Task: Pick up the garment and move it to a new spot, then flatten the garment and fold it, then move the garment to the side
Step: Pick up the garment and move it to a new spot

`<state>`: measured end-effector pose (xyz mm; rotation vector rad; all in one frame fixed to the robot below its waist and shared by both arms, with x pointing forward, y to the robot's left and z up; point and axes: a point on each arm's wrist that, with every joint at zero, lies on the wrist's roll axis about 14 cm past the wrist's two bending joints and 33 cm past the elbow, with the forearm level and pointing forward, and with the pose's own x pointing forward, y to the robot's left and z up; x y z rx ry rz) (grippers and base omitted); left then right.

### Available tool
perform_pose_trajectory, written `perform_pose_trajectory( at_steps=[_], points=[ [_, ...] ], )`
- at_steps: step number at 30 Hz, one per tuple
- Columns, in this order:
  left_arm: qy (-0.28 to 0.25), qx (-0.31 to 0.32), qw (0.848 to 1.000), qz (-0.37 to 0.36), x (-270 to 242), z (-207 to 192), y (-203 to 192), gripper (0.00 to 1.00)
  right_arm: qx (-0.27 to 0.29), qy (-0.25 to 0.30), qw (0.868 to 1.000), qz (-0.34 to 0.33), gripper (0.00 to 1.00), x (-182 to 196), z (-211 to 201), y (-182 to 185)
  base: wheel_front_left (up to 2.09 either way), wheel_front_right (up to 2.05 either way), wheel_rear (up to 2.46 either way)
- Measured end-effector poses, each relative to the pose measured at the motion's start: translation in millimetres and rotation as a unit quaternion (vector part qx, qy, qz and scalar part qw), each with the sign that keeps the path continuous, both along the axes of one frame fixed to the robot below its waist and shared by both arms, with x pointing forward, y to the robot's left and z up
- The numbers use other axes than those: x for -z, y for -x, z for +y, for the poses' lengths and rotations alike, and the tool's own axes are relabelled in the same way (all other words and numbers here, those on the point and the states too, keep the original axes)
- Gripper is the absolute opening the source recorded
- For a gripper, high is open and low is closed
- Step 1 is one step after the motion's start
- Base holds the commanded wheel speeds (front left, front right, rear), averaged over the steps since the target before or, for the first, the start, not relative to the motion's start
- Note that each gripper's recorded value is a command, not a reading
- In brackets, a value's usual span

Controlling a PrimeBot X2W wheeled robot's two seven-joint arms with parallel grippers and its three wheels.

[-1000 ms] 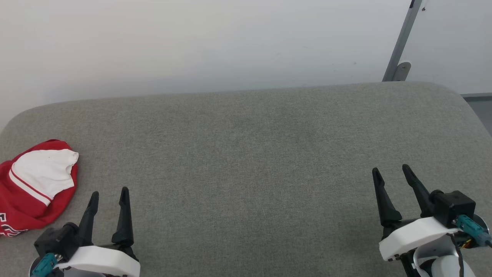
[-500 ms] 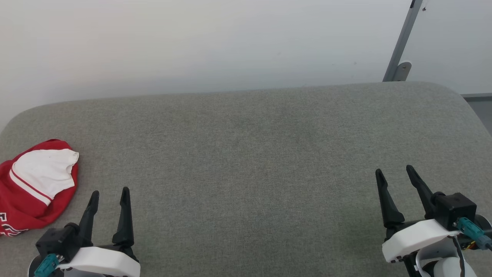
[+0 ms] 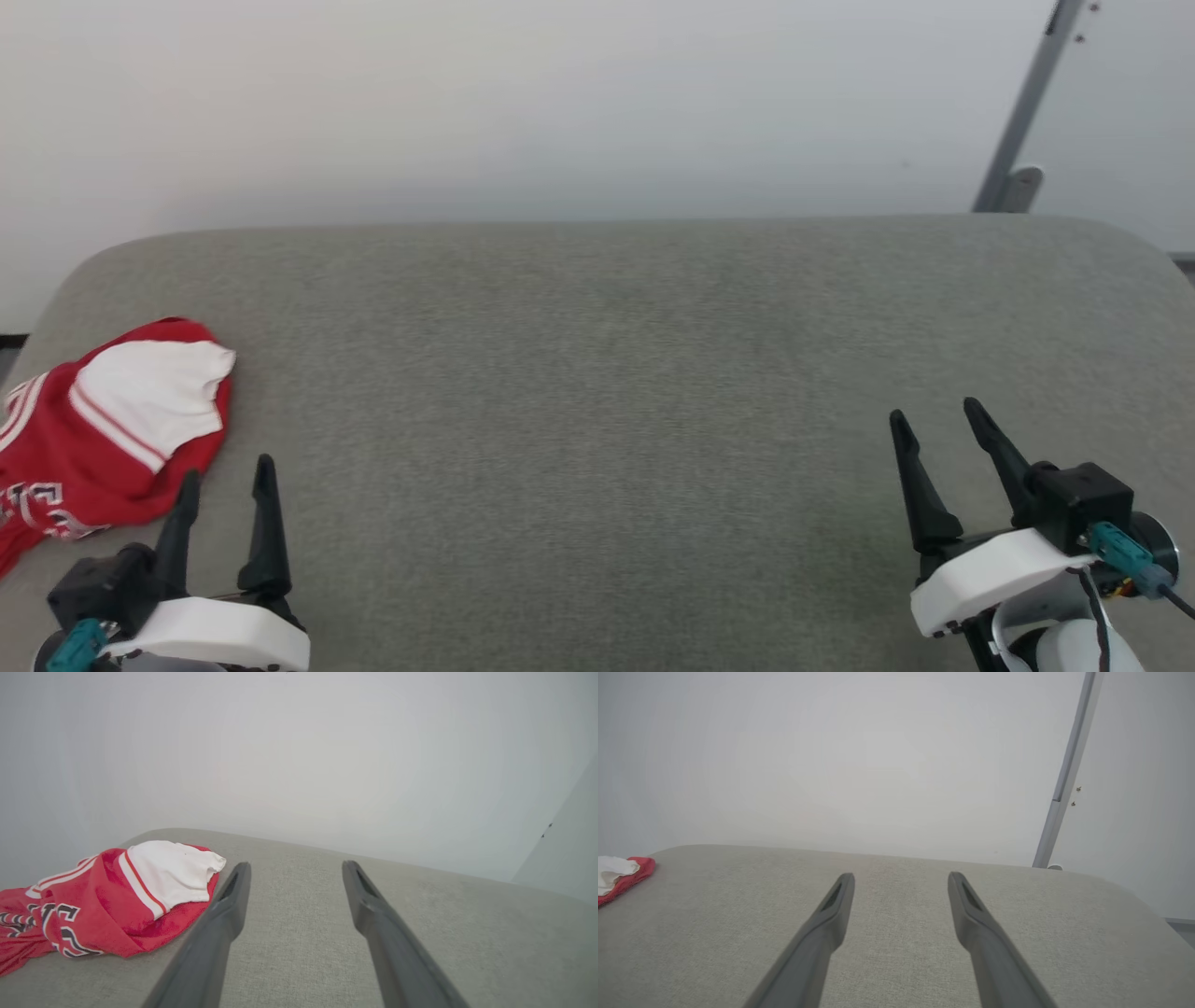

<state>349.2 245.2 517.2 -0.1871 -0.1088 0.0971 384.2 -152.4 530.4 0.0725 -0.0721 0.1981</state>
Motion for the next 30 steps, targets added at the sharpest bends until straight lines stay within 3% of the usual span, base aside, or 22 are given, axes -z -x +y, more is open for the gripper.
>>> perform_pose_trajectory(
  at_steps=[13,20,30],
  points=[
    [0.002,-0.131,0.991,-0.009,-7,76,56,1.00,-0.127,0.003,0.992,-0.006,1.00,-9,88,-14,0.00,0.00,0.00],
    [0.006,-0.207,0.978,-0.004,-4,110,107,1.00,-0.212,0.005,0.977,-0.010,1.00,-15,148,-13,0.00,0.00,0.00],
    [0.022,-0.263,0.965,0.001,1,130,144,1.00,-0.258,0.001,0.966,-0.008,1.00,-16,182,-12,0.00,0.00,0.00]
  ],
)
